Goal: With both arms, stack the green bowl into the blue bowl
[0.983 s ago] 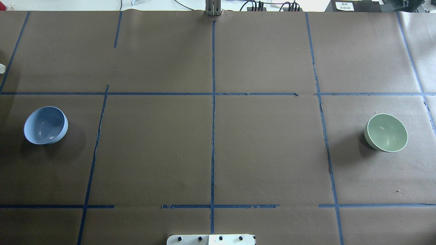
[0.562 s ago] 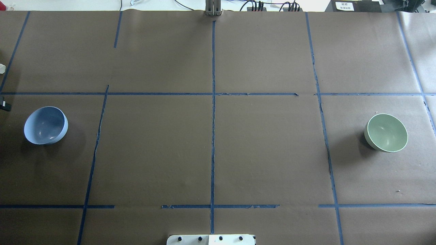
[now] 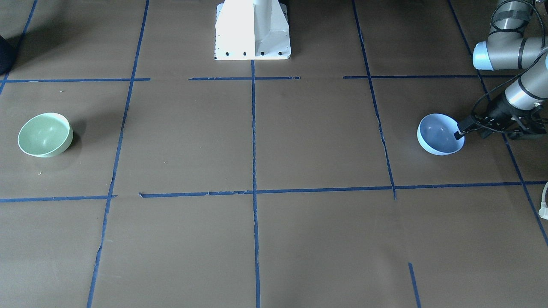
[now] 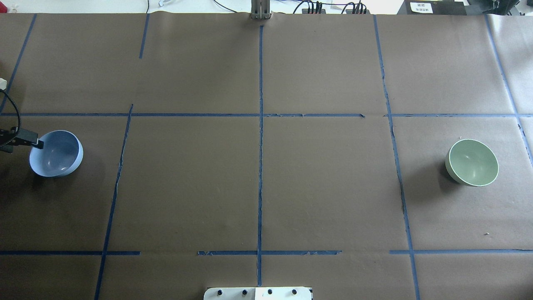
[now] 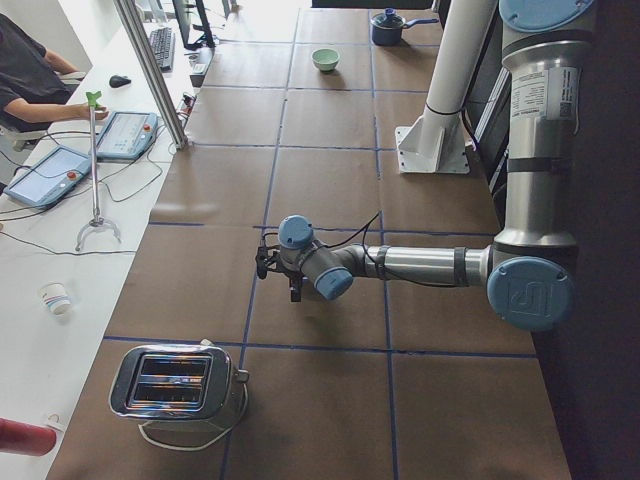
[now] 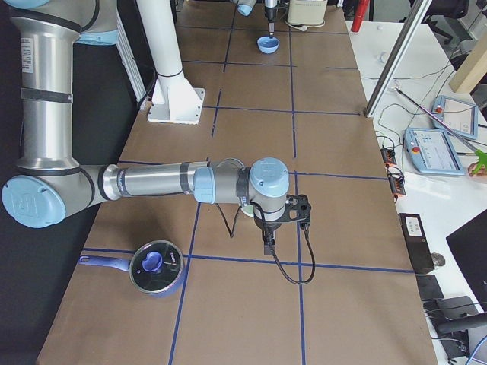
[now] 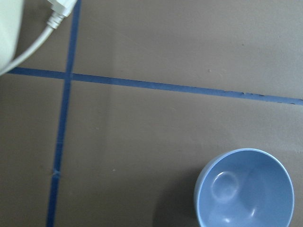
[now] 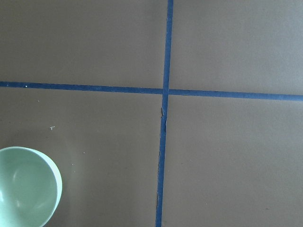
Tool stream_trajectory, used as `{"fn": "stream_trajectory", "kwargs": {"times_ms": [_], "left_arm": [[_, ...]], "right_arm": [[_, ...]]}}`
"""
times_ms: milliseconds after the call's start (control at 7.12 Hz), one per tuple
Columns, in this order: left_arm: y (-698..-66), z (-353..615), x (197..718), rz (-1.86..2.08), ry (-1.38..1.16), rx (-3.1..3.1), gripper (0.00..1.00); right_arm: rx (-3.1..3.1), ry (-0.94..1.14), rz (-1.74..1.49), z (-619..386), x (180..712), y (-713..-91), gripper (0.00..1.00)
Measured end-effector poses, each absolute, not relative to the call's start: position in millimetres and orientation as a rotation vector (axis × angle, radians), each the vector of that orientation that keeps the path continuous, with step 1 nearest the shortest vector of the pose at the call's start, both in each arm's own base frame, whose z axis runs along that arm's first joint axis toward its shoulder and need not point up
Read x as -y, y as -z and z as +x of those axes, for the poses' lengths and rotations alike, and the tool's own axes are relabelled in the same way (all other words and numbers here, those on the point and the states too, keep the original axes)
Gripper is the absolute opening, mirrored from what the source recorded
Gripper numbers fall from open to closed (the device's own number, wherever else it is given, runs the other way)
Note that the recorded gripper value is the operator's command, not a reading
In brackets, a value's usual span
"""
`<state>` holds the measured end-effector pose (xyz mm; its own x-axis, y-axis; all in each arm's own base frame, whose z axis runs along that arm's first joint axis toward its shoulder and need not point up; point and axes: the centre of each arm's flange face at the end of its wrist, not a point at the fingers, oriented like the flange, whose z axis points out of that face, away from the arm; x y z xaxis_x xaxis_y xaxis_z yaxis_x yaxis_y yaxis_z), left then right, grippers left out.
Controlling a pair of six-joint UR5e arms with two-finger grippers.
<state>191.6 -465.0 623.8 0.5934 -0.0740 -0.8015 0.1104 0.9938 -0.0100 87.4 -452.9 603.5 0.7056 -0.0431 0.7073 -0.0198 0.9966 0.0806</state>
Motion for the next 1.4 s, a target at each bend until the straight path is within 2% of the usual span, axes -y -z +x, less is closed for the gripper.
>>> {"fn": "stream_trajectory", "kwargs": {"times_ms": [140,281,983,1264,1405], "left_arm": [[-623,200,463,0.033,0.103,-0.934,0.13],[-623,203,462,0.026,0.11,-0.936,0.05],[-597,204,458,0.01,0.091,-0.996,0.03],[-548,210,461,-0.042,0.127,-1.074,0.03],[-507,224,480,-0.063,0.178,-1.101,0.03]], "right_arm": [[0.788,0.012,0.083,87,452,-604,1.0],[0.788,0.011,0.081,88,451,-605,1.0],[0.788,0.008,0.083,88,451,-604,1.0],[0.789,0.007,0.087,88,451,-602,1.0],[0.789,0.007,0.088,89,450,-601,1.0]]}}
